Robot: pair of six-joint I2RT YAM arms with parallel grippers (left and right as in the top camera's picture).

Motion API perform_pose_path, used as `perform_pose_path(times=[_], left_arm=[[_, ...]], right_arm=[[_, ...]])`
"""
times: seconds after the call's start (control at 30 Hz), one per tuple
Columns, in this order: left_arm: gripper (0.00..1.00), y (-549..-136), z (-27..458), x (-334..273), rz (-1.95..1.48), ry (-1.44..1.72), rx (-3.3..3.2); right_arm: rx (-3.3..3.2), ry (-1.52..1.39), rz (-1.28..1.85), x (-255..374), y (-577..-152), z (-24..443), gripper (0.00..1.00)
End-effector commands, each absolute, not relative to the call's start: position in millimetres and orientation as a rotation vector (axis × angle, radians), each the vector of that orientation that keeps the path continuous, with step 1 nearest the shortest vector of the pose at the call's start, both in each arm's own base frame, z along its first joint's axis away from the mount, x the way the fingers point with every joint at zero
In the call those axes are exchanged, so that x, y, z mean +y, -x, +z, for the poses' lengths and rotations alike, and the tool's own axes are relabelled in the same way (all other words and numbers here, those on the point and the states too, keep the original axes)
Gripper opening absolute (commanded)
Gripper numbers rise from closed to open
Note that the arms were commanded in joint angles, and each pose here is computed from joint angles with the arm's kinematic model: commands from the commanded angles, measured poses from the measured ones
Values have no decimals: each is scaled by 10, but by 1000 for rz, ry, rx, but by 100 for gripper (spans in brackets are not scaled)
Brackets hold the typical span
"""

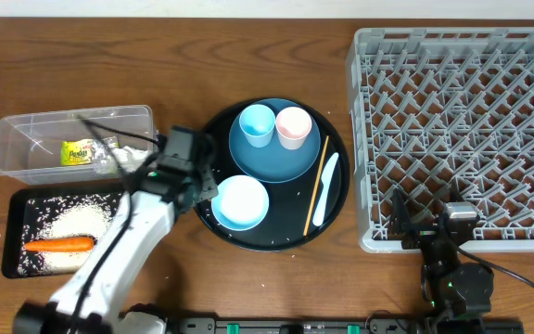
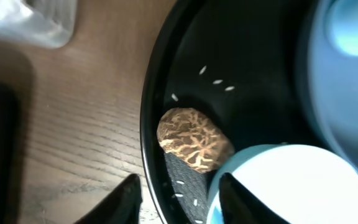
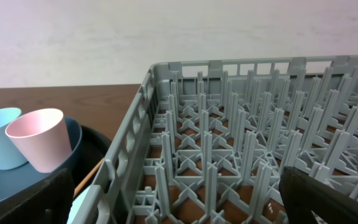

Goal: Sort waste into correct bins and load items into the dishwasher rack
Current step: 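Swing the left gripper back right toward the brown cookie, then lower the left gripper over the brown cookie on the round tray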

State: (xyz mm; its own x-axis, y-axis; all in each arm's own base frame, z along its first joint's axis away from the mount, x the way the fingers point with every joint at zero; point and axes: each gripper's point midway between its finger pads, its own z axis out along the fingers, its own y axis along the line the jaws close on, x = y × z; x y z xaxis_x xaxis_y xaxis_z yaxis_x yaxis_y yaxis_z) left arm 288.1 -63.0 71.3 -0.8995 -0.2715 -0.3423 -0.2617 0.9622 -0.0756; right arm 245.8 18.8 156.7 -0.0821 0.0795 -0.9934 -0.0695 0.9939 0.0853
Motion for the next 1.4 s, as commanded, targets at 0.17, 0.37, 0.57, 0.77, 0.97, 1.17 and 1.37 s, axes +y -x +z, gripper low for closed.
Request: perform_pose_path(times=[0.17, 0.37, 0.57, 0.77, 0.97, 1.17, 1.37], left_arm=[[13, -2833, 384, -553, 106, 404, 2846], [10, -2801, 393, -792, -90, 387, 2887], [10, -2765, 402, -978, -242, 366, 2919], [10, -2687, 445, -1239, -461, 263, 2959], [10, -2658, 478, -1350, -554, 168, 2963], [17, -2821, 554, -1265, -447, 62, 2906], [36, -3048, 673, -1130, -313, 117, 2832]], right_arm=[[1654, -17, 95, 133, -2462, 1549, 99], [1654, -17, 95, 133, -2462, 1549, 99], [1654, -17, 95, 133, -2462, 1549, 99], [1654, -17, 95, 133, -2462, 1549, 99], [1654, -17, 95, 133, -2462, 1549, 99], [1654, -17, 95, 133, -2462, 1549, 99], [1654, -17, 95, 133, -2462, 1549, 99]])
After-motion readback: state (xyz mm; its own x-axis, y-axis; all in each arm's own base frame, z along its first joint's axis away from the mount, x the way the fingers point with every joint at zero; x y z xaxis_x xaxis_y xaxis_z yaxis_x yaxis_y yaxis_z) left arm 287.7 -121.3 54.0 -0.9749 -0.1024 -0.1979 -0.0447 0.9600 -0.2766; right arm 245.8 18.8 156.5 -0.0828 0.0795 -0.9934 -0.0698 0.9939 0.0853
